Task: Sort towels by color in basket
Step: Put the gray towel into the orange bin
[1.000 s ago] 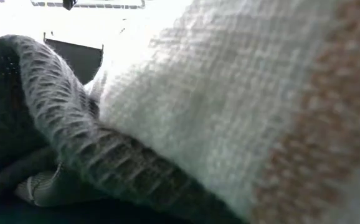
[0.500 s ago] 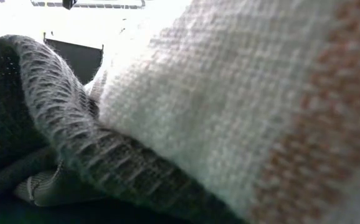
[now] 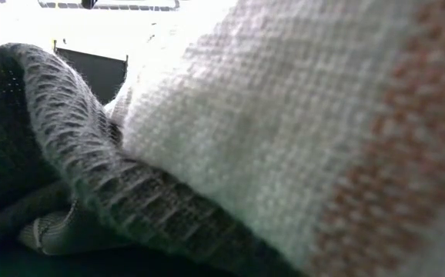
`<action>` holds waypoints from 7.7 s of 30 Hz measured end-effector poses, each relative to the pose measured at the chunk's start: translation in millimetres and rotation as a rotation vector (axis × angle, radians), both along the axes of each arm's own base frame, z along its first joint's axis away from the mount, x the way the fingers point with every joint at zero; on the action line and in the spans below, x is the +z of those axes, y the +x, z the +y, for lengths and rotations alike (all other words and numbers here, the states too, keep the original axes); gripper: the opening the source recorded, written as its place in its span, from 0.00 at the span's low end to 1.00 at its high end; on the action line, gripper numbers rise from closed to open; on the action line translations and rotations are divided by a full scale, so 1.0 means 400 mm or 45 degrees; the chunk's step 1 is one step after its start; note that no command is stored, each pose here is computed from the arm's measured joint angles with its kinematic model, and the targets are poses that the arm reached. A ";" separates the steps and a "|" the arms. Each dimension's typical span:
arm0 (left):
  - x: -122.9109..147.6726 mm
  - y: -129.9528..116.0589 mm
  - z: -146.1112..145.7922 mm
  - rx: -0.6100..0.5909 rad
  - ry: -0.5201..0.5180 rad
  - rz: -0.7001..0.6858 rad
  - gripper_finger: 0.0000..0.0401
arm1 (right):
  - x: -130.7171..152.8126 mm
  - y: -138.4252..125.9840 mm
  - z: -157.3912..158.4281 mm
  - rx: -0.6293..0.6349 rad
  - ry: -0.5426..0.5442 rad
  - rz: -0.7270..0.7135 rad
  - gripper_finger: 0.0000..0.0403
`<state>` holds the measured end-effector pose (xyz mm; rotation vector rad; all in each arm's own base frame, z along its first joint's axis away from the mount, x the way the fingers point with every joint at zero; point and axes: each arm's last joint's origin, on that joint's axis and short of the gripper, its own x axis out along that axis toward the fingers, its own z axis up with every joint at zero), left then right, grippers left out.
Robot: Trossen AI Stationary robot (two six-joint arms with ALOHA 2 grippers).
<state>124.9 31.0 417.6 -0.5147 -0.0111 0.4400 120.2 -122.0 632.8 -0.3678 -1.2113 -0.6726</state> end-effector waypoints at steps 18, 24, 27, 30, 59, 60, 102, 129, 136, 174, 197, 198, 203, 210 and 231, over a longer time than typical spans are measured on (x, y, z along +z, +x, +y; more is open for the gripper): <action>-0.011 0.027 0.006 0.011 -0.007 0.048 0.55 | -0.022 0.106 -0.106 0.722 -0.262 -0.549 0.05; -0.015 0.036 0.008 0.012 -0.010 0.068 0.55 | -0.005 0.196 -0.109 0.829 -0.276 -0.574 0.05; -0.017 0.037 0.008 0.011 -0.008 0.078 0.55 | -0.010 0.205 -0.111 0.780 -0.205 -0.566 0.05; -0.017 0.037 0.008 0.011 -0.007 0.079 0.55 | 0.003 0.185 -0.105 0.814 -0.247 -0.579 0.05; -0.018 0.041 0.009 0.013 -0.013 0.082 0.55 | 0.020 0.177 -0.106 0.375 0.185 0.583 0.05; -0.018 0.041 0.009 0.013 -0.008 0.084 0.55 | 0.019 0.184 -0.106 0.358 0.200 0.569 0.05; -0.022 0.043 0.009 0.015 -0.028 0.092 0.55 | -0.251 0.201 -0.083 0.173 1.225 1.831 0.05; -0.026 0.042 0.009 0.021 -0.067 0.101 0.55 | -0.363 0.171 -0.033 0.357 1.728 2.120 0.05; -0.026 0.042 0.009 0.021 -0.067 0.100 0.55 | -0.517 0.199 -0.053 0.362 1.942 2.382 0.05; -0.026 0.042 0.010 0.038 -0.105 0.082 0.55 | -0.832 0.445 -0.294 0.066 1.908 2.395 0.06; -0.026 0.041 0.011 0.062 -0.126 0.071 0.55 | -0.989 0.506 -0.294 0.209 1.878 2.813 0.18; -0.026 0.041 0.010 0.062 -0.128 0.070 0.55 | -0.990 0.506 -0.294 0.210 1.867 2.822 0.21; -0.026 0.041 0.010 0.064 -0.138 0.065 0.55 | -0.979 0.487 -0.305 0.210 1.833 2.859 0.42; -0.026 0.042 0.009 0.040 -0.144 0.066 0.55 | -0.870 0.426 -0.307 0.175 1.754 2.998 0.70; -0.026 0.042 0.009 0.042 -0.153 0.059 0.55 | -0.701 0.451 -0.149 0.187 1.175 2.932 0.77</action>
